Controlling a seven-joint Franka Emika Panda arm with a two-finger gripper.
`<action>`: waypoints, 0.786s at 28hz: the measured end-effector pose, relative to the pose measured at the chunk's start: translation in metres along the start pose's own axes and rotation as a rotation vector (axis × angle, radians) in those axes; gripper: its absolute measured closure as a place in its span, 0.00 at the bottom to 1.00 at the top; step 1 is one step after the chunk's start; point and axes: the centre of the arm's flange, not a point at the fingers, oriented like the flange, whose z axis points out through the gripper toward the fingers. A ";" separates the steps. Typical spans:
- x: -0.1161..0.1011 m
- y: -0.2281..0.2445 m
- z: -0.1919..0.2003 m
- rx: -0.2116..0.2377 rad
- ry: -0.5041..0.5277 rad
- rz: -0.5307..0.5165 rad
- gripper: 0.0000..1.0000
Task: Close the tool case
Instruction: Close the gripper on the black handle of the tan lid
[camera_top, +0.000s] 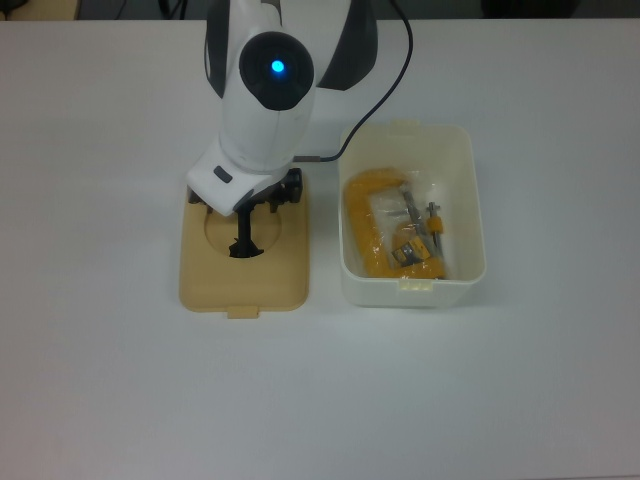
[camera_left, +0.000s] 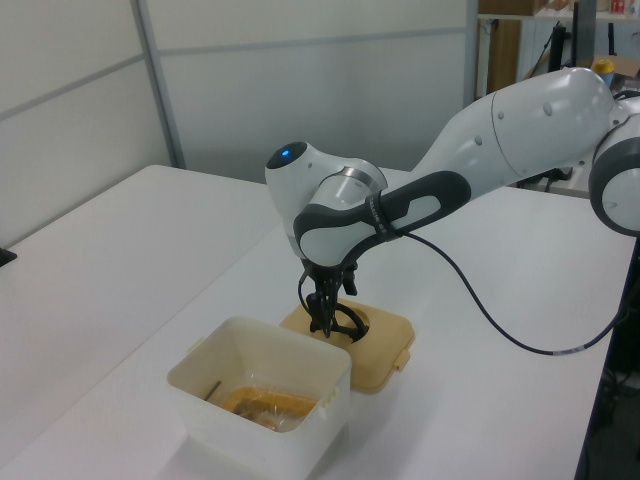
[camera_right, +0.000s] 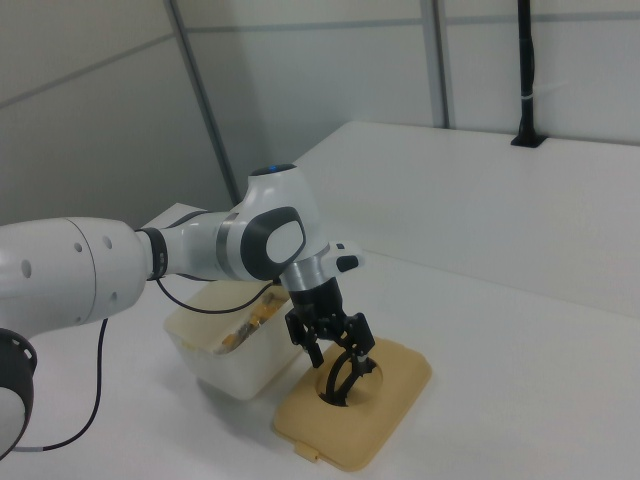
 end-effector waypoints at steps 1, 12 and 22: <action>0.000 -0.002 -0.001 0.002 0.001 -0.002 0.07; 0.001 -0.011 -0.003 0.008 0.009 0.020 0.50; 0.003 -0.014 -0.007 0.012 0.024 0.026 0.89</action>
